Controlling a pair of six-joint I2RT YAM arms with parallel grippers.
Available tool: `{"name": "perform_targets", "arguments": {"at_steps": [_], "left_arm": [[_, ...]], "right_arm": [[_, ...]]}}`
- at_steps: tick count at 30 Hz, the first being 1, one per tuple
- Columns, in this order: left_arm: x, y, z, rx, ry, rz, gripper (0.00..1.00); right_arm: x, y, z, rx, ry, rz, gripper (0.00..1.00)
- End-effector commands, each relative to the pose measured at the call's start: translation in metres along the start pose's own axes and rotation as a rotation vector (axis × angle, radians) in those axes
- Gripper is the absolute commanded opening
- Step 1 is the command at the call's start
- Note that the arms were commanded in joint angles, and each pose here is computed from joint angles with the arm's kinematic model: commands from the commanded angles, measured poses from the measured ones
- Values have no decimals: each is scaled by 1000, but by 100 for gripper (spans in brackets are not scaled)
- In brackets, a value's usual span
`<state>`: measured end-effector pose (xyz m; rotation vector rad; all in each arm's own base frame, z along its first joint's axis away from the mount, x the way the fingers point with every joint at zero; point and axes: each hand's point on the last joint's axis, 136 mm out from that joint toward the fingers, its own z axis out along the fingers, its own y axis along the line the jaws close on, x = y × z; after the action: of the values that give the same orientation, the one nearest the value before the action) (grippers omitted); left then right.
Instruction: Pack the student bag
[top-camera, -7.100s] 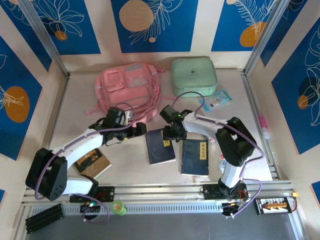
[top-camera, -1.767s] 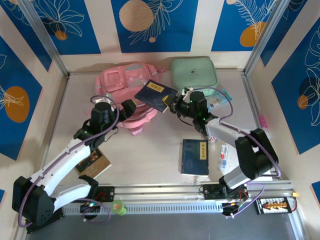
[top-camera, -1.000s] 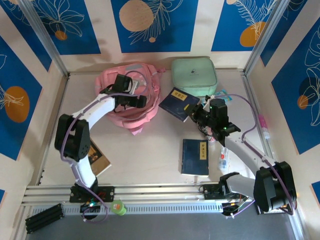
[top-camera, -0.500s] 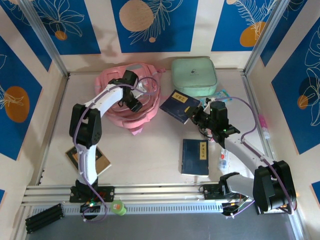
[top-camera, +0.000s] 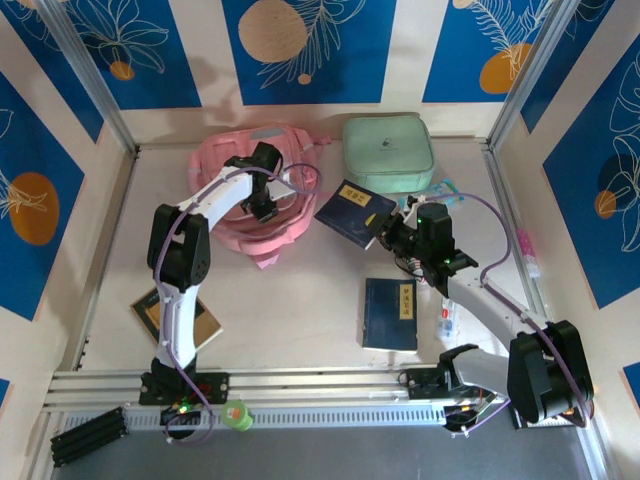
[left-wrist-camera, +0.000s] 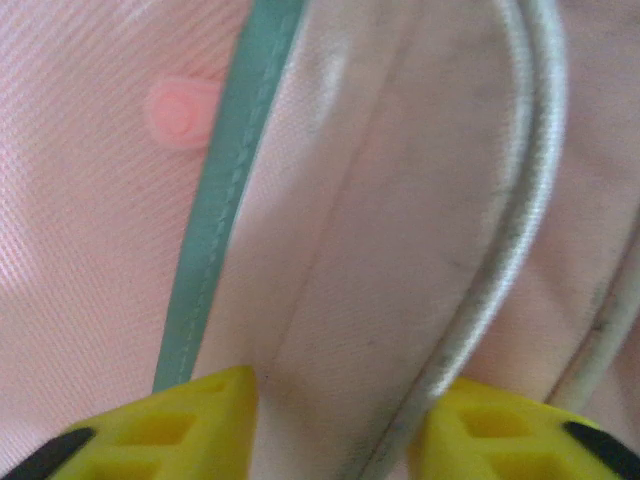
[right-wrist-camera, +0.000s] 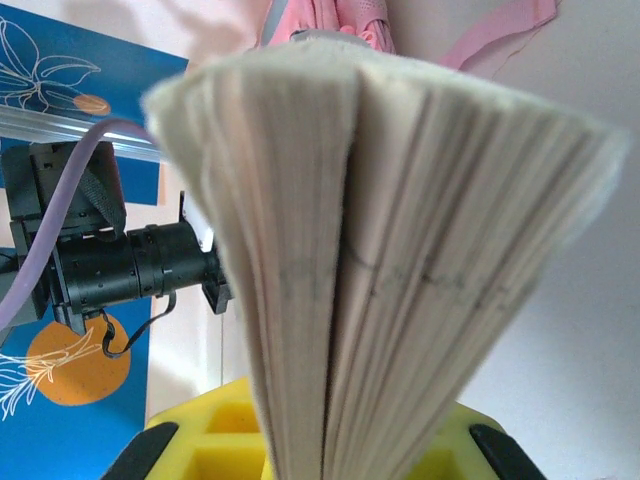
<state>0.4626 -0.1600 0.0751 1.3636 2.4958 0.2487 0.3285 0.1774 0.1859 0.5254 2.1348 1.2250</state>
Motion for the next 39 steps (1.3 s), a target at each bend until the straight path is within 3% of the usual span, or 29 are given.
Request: {"name": "perform_targets", "arguments": {"at_steps": [1,2,6,10,15,18,23,31,39], "left_arm": [[-7,20,-12,-84,-17,7,28],[-11,19,-18,-85,-32,3,21],[-23,11,-48,-51,-126,-17,9],[-37,2,-89,-31,-242,-43,3],[-54,0,-143,-52,-402,-179,1],[-69,-4,-174,8,-532,-299,0],[-88,-12,-209,73,-702,-346,0],[-102,-14,-234,97,-798,-409,0],[-108,-20,-246,145,-854,-448,0]], "right_arm": [[-7,17,-3,-48,-29,-37,0],[-7,16,-4,-44,-33,-36,0],[-12,11,-11,1,-62,-50,0],[-20,3,-24,43,-106,-67,0],[-15,-5,-29,48,-87,-63,0],[-5,-3,-28,26,-43,-36,0],[14,10,-24,-37,24,15,0],[38,21,6,-21,88,31,0],[20,65,64,-57,61,22,0]]}}
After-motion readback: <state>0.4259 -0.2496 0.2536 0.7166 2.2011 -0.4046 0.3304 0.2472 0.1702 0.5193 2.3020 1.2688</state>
